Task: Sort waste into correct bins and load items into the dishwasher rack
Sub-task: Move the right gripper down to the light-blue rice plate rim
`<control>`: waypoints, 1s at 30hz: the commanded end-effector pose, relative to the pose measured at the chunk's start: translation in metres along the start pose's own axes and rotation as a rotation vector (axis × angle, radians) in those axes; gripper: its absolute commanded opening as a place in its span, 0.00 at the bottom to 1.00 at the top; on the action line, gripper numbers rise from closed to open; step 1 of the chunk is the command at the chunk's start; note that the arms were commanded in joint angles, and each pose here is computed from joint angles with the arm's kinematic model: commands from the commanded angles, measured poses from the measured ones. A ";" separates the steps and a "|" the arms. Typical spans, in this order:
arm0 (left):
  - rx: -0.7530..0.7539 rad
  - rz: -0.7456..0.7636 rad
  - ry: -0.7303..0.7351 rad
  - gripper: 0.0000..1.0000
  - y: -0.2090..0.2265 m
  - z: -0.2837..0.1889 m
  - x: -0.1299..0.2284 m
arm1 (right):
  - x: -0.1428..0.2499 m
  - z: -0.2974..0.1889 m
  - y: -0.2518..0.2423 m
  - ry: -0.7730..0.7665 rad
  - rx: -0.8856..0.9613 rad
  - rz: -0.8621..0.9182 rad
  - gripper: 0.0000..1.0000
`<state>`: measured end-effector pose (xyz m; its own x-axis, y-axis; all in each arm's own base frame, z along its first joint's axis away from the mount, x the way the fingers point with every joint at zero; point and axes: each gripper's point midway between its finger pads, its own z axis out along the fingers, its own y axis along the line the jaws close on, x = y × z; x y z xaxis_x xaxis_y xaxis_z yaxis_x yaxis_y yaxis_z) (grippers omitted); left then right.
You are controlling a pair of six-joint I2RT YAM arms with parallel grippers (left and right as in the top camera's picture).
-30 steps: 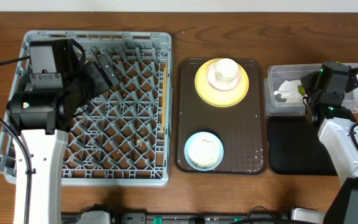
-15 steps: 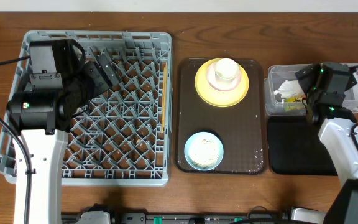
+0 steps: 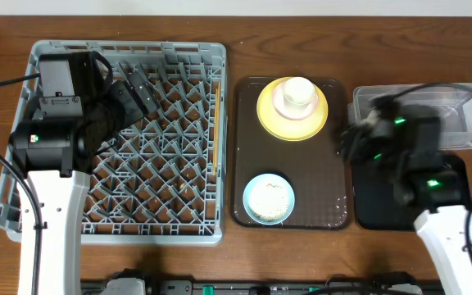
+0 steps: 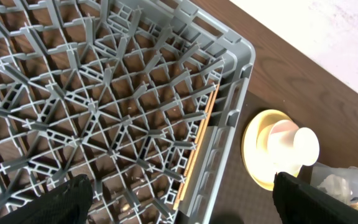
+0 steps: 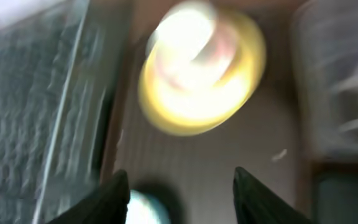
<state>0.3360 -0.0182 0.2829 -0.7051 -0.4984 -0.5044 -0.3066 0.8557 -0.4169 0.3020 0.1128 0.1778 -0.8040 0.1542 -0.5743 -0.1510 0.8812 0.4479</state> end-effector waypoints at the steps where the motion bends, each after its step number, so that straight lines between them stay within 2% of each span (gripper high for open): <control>1: 0.005 0.007 -0.002 0.94 -0.001 -0.001 -0.002 | 0.037 0.012 0.034 0.122 -0.059 -0.174 0.43; 2: 0.005 0.007 -0.002 0.94 -0.001 -0.001 -0.002 | 0.049 0.016 0.042 0.157 -0.050 -0.213 0.40; 5: 0.005 0.007 -0.002 0.94 -0.001 -0.001 -0.002 | 0.078 0.030 0.058 0.219 -0.004 -0.326 0.40; 9: 0.005 0.007 -0.002 0.94 -0.001 -0.001 -0.002 | 0.102 0.045 0.065 0.247 0.105 -0.378 0.40; 16: 0.005 0.007 -0.002 0.94 -0.001 -0.001 -0.002 | 0.137 0.070 0.085 0.319 0.095 -0.455 0.41; 23: 0.005 0.007 -0.002 0.94 -0.001 -0.001 -0.002 | 0.158 0.102 0.059 0.395 0.207 -0.466 0.43; 30: 0.005 0.007 -0.002 0.94 -0.001 -0.001 -0.002 | 0.159 0.118 0.028 0.387 0.367 -0.455 0.41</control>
<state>0.3361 -0.0182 0.2829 -0.7049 -0.4984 -0.5047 -0.3064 0.8557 -0.4170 0.2295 0.2298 0.0235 -0.8502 -0.4159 -0.3228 -0.4393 0.8984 -0.0004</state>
